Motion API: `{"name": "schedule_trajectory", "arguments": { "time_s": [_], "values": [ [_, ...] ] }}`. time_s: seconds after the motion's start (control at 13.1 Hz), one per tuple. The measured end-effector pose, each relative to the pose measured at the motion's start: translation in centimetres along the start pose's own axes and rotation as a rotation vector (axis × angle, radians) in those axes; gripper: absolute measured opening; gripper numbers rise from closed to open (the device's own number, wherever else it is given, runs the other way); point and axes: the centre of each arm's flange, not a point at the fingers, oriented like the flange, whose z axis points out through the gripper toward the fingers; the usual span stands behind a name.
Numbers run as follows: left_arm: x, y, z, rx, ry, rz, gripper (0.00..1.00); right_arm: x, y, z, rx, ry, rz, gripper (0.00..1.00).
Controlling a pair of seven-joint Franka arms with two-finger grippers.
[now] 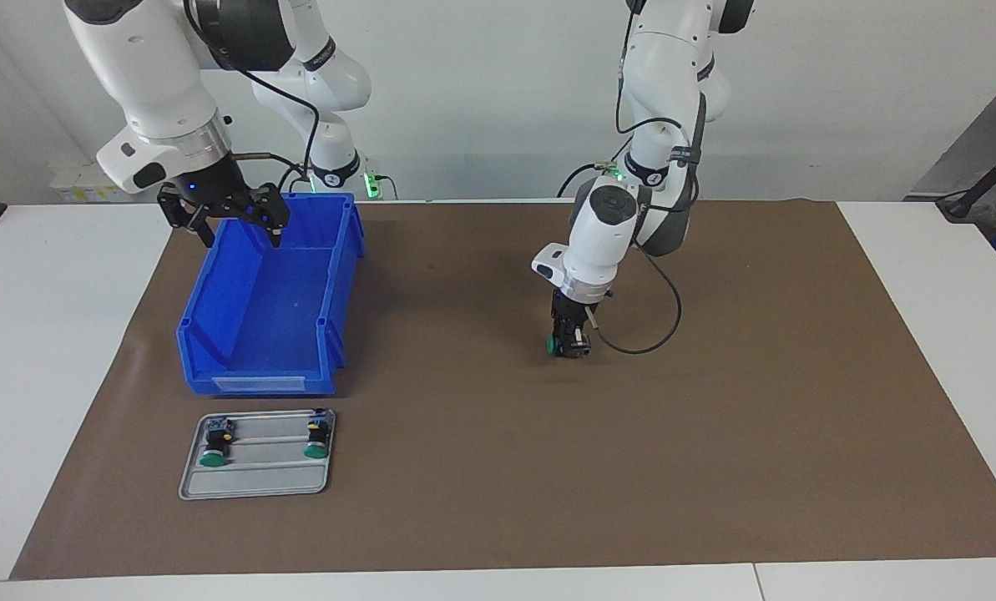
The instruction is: Place and press button with both arms
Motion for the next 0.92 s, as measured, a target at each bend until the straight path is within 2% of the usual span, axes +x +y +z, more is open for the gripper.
{"name": "schedule_trajectory", "arguments": {
  "time_s": [0.31,0.69,0.92],
  "values": [
    [-1.7,-2.0,-1.5,-0.008,0.083,-0.128,0.34,0.0,0.0,0.0,0.000,0.000,0.000,1.00],
    [-4.1,-4.1,-3.1,-0.006,0.159,-0.178,0.34,0.0,0.0,0.0,0.000,0.000,0.000,1.00],
    [-5.8,-5.0,-3.4,-0.032,0.262,-0.197,0.34,0.0,0.0,0.0,0.000,0.000,0.000,1.00]
  ]
}}
